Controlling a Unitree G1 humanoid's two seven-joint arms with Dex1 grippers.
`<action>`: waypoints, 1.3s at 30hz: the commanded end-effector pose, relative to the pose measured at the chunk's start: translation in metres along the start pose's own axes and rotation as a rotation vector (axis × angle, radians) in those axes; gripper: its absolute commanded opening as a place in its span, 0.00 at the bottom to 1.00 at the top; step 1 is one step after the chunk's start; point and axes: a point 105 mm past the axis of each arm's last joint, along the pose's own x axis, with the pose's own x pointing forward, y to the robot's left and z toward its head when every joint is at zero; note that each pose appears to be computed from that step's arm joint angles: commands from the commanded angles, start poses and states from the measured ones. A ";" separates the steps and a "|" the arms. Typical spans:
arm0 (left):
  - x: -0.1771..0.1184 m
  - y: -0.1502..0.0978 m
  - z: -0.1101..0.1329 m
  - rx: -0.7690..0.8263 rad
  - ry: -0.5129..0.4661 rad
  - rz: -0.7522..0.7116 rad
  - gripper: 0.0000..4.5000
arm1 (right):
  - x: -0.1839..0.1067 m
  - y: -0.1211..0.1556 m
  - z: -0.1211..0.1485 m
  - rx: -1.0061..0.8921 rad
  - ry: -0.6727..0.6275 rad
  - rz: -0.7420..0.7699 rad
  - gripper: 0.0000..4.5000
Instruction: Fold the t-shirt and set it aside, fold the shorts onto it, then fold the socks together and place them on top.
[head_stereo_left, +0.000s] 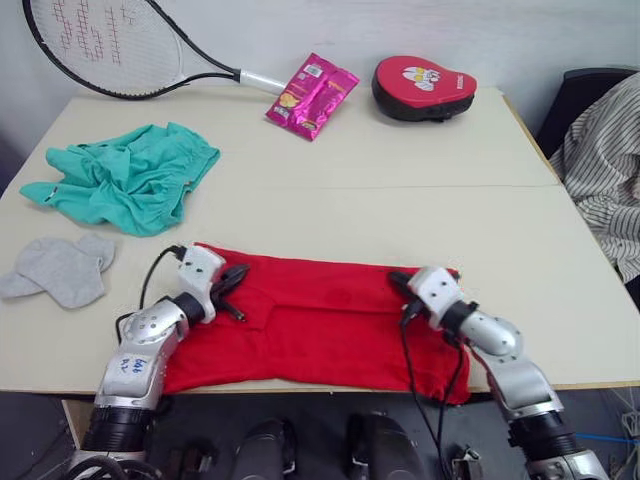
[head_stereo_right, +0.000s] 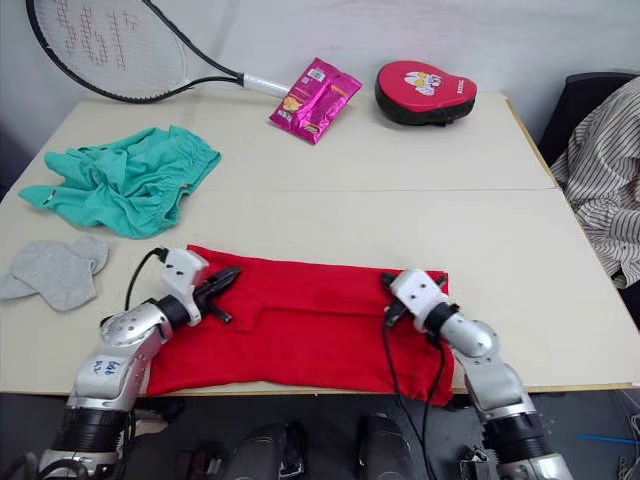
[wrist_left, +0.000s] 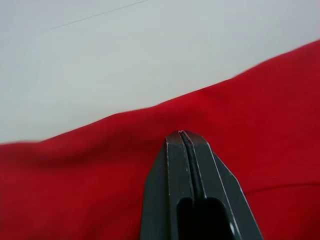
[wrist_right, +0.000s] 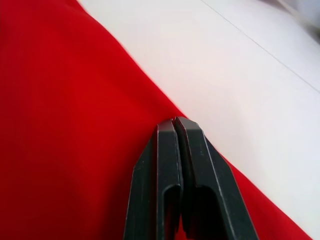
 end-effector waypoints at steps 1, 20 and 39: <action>-0.007 0.013 -0.014 0.015 0.047 0.062 0.00 | -0.023 -0.024 -0.019 0.014 0.045 -0.101 0.01; -0.030 -0.060 0.033 0.082 -0.182 -0.562 0.00 | 0.004 0.044 0.043 0.058 -0.186 0.162 0.01; -0.095 0.010 0.011 -0.029 -0.126 -0.307 0.00 | -0.079 -0.060 -0.029 0.262 -0.023 -0.122 0.01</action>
